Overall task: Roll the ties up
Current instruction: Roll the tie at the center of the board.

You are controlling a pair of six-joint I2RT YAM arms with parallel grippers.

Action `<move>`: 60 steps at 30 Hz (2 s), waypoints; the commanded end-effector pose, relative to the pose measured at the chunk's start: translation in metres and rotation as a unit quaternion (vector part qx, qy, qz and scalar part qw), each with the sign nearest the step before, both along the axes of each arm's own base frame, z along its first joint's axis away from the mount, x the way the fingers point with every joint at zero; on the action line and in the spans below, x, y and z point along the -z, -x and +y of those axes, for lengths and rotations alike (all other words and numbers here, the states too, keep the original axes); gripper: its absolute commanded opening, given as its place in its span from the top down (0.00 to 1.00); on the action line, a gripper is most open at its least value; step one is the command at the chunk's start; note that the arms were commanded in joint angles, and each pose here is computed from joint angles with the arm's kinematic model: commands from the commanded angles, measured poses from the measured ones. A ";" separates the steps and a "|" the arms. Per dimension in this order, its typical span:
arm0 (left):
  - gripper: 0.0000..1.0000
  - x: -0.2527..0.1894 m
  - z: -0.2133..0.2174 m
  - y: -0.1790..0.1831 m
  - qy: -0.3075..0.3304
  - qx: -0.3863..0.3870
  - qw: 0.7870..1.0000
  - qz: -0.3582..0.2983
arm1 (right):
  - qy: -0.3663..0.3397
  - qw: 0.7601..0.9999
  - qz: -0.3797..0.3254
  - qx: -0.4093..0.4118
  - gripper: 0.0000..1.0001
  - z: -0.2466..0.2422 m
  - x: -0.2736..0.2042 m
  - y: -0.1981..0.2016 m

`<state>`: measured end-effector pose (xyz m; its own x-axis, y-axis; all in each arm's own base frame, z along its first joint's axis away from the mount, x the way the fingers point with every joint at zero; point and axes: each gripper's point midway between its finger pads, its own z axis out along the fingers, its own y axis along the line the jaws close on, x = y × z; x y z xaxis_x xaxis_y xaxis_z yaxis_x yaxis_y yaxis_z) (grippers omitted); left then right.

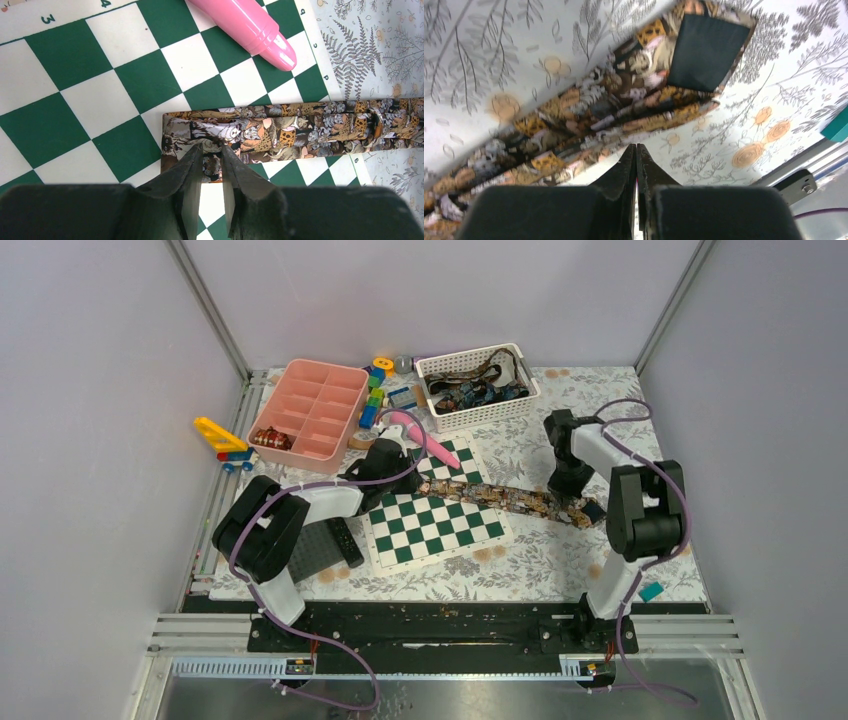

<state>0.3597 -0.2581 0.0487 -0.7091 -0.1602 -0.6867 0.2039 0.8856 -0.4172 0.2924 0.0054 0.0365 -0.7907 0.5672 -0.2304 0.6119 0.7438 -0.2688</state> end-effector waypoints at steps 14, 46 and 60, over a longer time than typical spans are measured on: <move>0.77 -0.006 -0.001 -0.003 -0.009 0.004 1.000 -0.012 | -0.039 0.992 0.022 0.118 0.99 0.005 0.009 0.054; 0.78 0.000 -0.001 -0.003 -0.015 0.004 1.000 -0.006 | 0.012 0.989 -0.017 0.146 1.00 -0.037 0.012 -0.003; 0.78 0.000 -0.002 -0.002 -0.014 0.005 1.000 -0.006 | -0.013 0.988 -0.108 0.114 1.00 -0.045 -0.016 -0.038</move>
